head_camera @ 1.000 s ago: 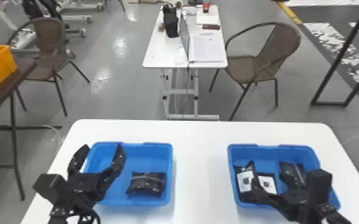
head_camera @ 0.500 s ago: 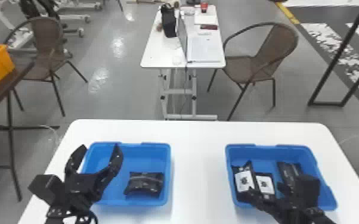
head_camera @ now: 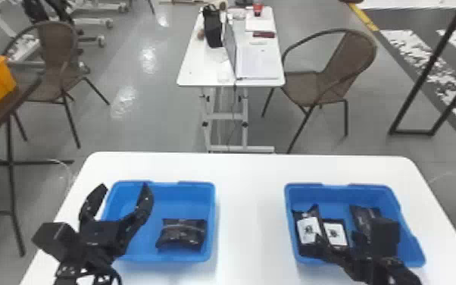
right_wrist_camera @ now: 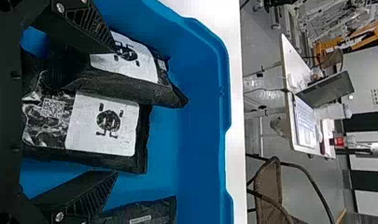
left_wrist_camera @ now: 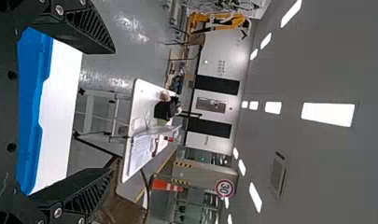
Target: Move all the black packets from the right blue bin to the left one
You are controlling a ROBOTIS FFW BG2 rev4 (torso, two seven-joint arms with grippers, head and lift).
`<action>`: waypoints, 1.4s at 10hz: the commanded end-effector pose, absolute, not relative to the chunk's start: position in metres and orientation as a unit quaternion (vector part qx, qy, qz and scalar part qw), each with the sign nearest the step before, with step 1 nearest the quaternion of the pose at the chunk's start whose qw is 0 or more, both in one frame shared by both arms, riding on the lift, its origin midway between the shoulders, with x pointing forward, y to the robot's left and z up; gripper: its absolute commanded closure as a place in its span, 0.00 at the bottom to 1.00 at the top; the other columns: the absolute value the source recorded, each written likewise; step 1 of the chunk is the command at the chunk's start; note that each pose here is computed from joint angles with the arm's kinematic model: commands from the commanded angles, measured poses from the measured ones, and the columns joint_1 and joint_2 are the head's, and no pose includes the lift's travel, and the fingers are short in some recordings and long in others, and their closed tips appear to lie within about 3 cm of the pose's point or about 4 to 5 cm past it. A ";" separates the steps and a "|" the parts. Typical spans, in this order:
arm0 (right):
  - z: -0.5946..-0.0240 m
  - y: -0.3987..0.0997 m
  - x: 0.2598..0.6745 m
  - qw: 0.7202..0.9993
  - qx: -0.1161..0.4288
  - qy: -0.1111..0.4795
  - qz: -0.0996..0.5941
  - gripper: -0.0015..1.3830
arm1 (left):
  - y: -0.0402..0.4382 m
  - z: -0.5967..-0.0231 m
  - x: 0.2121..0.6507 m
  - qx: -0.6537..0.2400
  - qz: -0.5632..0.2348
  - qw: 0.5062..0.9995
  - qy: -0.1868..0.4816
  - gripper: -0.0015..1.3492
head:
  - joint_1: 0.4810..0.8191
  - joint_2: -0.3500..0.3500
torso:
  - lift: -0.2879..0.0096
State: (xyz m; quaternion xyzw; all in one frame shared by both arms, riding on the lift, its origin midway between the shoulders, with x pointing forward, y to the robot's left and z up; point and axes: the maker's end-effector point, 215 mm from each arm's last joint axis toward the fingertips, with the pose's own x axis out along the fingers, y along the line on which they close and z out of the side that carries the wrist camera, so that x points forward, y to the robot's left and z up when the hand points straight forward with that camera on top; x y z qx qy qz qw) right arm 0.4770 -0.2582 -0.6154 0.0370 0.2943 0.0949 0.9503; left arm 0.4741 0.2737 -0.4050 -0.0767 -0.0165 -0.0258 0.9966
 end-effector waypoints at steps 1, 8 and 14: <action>-0.612 -0.268 0.478 0.955 0.033 0.286 0.073 0.07 | 0.273 -0.407 0.473 -0.078 -0.025 0.997 -0.015 0.10 | 0.63 0.53 | 0.97; -0.608 -0.341 0.482 0.958 0.001 0.288 -0.010 0.07 | 0.274 -0.406 0.473 -0.076 -0.029 0.997 -0.015 0.10 | 0.63 0.40 | 0.97; -0.617 -0.361 0.470 0.951 -0.020 0.302 -0.059 0.07 | 0.276 -0.406 0.471 -0.075 -0.027 0.997 -0.016 0.10 | 0.63 0.37 | 0.97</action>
